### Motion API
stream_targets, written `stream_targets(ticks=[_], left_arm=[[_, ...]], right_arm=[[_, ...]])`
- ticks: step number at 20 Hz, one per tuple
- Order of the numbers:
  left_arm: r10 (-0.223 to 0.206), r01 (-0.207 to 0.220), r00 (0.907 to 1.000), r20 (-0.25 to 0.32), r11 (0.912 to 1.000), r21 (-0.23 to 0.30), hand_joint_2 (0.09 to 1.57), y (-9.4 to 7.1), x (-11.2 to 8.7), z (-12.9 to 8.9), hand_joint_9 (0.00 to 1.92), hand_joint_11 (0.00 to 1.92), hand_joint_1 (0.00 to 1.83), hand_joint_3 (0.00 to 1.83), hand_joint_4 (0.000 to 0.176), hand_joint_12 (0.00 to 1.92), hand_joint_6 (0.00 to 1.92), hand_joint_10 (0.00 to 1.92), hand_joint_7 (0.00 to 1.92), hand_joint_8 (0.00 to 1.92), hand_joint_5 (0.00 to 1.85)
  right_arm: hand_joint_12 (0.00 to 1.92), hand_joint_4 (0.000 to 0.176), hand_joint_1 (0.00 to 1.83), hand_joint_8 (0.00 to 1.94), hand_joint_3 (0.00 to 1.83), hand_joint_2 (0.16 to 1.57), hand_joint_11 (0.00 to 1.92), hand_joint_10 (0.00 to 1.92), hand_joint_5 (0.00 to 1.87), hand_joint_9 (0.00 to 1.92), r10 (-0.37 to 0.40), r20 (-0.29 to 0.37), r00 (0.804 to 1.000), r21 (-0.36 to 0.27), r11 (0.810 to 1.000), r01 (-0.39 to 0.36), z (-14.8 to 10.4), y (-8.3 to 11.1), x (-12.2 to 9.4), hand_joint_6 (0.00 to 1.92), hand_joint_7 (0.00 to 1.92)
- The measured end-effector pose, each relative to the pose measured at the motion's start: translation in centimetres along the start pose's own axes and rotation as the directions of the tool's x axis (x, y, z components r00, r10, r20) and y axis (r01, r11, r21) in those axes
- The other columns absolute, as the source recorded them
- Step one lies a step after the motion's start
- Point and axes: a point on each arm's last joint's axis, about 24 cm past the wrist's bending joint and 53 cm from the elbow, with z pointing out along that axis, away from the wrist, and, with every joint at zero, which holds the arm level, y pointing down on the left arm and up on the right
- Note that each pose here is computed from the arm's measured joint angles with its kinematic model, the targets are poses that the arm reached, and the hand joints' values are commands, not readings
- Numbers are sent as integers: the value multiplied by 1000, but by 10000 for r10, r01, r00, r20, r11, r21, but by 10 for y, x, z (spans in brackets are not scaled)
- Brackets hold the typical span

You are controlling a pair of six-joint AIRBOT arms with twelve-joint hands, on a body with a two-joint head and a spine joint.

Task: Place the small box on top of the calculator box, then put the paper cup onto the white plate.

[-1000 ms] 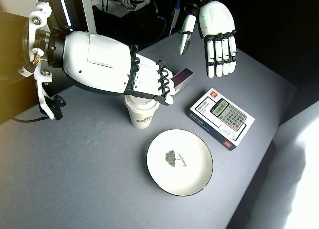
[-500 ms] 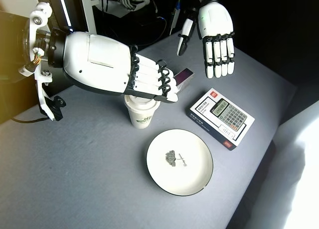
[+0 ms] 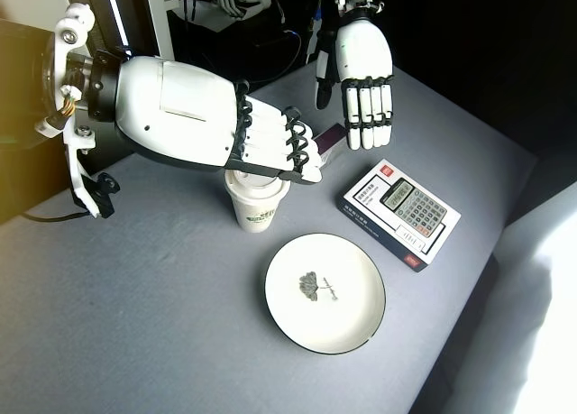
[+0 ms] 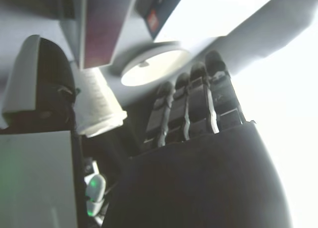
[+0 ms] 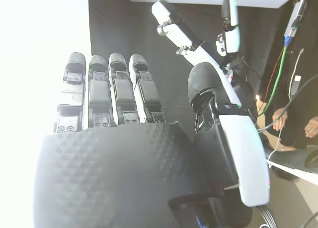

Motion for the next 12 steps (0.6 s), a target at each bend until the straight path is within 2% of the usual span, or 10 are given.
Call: stream_targets(ticks=[1, 2, 5, 6, 7, 9, 11, 12], left_arm=[[-110, 109, 9999, -102, 9999, -35, 1076, 0, 4, 1, 29, 0, 1068, 10, 0, 252, 0, 7, 4, 0, 1], [-201, 201, 9995, -230, 9998, -33, 1077, 0, 10, 2, 26, 0, 1081, 9, 0, 242, 0, 7, 0, 0, 0], [-456, 450, 9985, -315, 9988, -191, 1114, 1, 17, 5, 28, 0, 1015, 13, 0, 252, 0, 3, 0, 0, 0], [-522, 512, 9980, -363, 9983, -276, 1099, 3, 21, 6, 57, 0, 1045, 4, 0, 319, 1, 8, 23, 4, 3], [-566, 554, 9974, -446, 9981, -278, 1117, 2, 25, 7, 35, 0, 987, 8, 0, 290, 0, 2, 4, 0, 0], [-567, 552, 9966, -606, 9981, -262, 1137, 1, 33, 8, 38, 0, 990, 15, 0, 283, 0, 3, 2, 1, 0], [-535, 517, 9961, -696, 9983, -283, 1148, 2, 38, 9, 36, 0, 992, 16, 0, 291, 0, 2, 0, 0, 0], [-522, 501, 9960, -722, 9983, -300, 1155, 3, 39, 9, 15, 0, 1016, 13, 0, 223, 0, 3, 0, 0, 0]], right_arm=[[145, 0, 11, 1, 0, 1485, 0, 1, 107, 11, -3, -6, 10000, 3, 10000, 3, 0, 0, 0, 2, 51], [186, 0, 80, 8, 0, 1472, 0, 9, 132, 37, 3, -8, 10000, -3, 10000, -3, 0, 0, 0, 8, 79], [124, 0, 12, 4, 1, 1488, 0, 2, 87, 7, -2, -6, 10000, -3, 10000, 2, 0, 0, 0, 3, 38], [190, 0, 16, 4, 0, 1489, 0, 6, 105, 27, 2, -8, 10000, 4, 10000, -2, 0, 0, 0, 4, 61], [204, 0, 15, 3, 0, 1487, 0, 5, 109, 27, 5, -7, 10000, 5, 10000, -5, 0, 0, 0, 4, 63], [254, 0, 63, 2, 0, 1483, 0, 7, 114, 44, 2, -8, 10000, 4, 10000, -2, 0, 0, 0, 2, 73], [255, 0, 32, 5, 0, 1486, 0, 8, 118, 53, 2, -7, 10000, 1, 10000, -2, 0, 0, 0, 2, 86], [277, 0, 58, 6, 0, 1485, 0, 10, 132, 68, 2, -9, 10000, 8, 10000, -2, 0, 0, 0, 5, 102]])
